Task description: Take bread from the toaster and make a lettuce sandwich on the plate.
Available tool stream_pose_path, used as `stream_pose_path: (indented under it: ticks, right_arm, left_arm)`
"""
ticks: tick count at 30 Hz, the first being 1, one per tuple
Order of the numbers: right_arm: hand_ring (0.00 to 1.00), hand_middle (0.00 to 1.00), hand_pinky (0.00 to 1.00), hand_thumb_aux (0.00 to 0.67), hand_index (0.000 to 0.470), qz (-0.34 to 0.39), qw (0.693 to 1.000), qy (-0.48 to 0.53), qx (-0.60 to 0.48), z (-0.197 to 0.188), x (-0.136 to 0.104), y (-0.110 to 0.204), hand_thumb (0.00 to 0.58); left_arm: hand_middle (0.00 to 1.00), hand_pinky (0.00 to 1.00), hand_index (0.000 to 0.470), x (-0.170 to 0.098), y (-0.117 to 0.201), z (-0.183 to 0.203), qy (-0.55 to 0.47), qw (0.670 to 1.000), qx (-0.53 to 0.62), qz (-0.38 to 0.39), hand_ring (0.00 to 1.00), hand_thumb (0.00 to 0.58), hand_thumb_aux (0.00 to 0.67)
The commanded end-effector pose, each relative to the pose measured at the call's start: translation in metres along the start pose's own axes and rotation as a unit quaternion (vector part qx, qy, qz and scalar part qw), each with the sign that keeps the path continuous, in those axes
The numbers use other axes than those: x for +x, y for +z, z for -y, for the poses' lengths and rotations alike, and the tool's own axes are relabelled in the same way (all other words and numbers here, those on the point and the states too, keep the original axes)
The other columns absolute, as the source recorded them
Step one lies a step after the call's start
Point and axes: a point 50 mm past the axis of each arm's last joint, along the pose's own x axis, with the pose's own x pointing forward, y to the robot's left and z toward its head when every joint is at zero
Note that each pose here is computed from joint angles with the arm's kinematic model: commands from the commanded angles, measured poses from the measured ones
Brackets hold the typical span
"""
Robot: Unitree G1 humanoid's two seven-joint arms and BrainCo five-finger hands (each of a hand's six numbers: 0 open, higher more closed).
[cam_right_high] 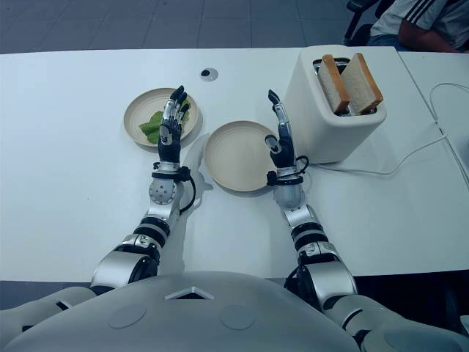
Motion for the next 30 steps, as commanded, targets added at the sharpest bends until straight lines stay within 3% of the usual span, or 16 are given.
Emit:
stream_pose_path:
  ticks: [1, 9, 11, 14, 17, 19, 23, 26, 30]
  right_arm:
    - [0.00, 0.00, 0.00, 0.000, 0.000, -0.005, 1.000, 0.004, -0.008, 0.001, -0.001, -0.001, 0.000]
    - [0.00, 0.00, 0.00, 0.000, 0.000, 0.005, 1.000, 0.005, -0.012, 0.003, -0.002, 0.003, 0.000]
    - [0.00, 0.00, 0.00, 0.000, 0.000, 0.073, 0.997, 0.013, -0.029, 0.010, -0.004, 0.026, 0.000]
    - [0.00, 0.00, 0.00, 0.000, 0.000, 0.195, 0.978, -0.022, -0.070, 0.049, -0.015, 0.088, 0.000]
    - [0.00, 0.00, 0.00, 0.000, 0.000, 0.231, 0.957, -0.106, -0.137, 0.110, -0.021, 0.127, 0.000]
    - [0.00, 0.00, 0.00, 0.000, 0.000, 0.206, 0.936, -0.173, -0.227, 0.150, -0.017, 0.137, 0.000]
    - [0.00, 0.00, 0.00, 0.000, 0.000, 0.042, 0.861, -0.237, -0.448, 0.219, -0.012, 0.121, 0.000]
    - [0.00, 0.00, 0.00, 0.000, 0.000, -0.029, 0.811, -0.205, -0.546, 0.230, -0.005, 0.102, 0.000]
    - [0.00, 0.00, 0.00, 0.000, 0.000, -0.088, 0.792, -0.126, -0.590, 0.222, 0.013, 0.072, 0.000]
  left_arm:
    - [0.00, 0.00, 0.000, -0.006, -0.004, 0.002, 0.007, 1.000, -0.008, -0.018, 0.00, 0.000, 0.000]
    - [0.00, 0.00, 0.000, -0.007, -0.005, 0.002, 0.006, 1.000, 0.013, -0.019, 0.00, 0.000, 0.000]
    - [0.00, 0.00, 0.000, -0.007, -0.005, 0.001, 0.008, 1.000, 0.016, -0.020, 0.00, 0.000, 0.000]
    - [0.00, 0.00, 0.000, -0.007, -0.006, 0.002, 0.008, 1.000, 0.015, -0.022, 0.00, 0.000, 0.000]
    - [0.00, 0.00, 0.000, -0.008, -0.009, 0.005, 0.005, 0.999, 0.011, -0.031, 0.00, 0.000, 0.000]
    - [0.00, 0.00, 0.000, -0.010, -0.010, 0.006, 0.005, 0.999, 0.011, -0.034, 0.00, 0.000, 0.000]
    - [0.00, 0.00, 0.000, -0.011, -0.010, 0.007, 0.006, 0.999, 0.011, -0.034, 0.00, 0.000, 0.000]
    - [0.00, 0.00, 0.000, -0.012, -0.010, 0.008, 0.004, 0.999, 0.012, -0.034, 0.00, 0.000, 0.000]
    - [0.00, 0.00, 0.000, -0.010, -0.008, 0.008, 0.002, 1.000, 0.012, -0.028, 0.00, 0.000, 0.000]
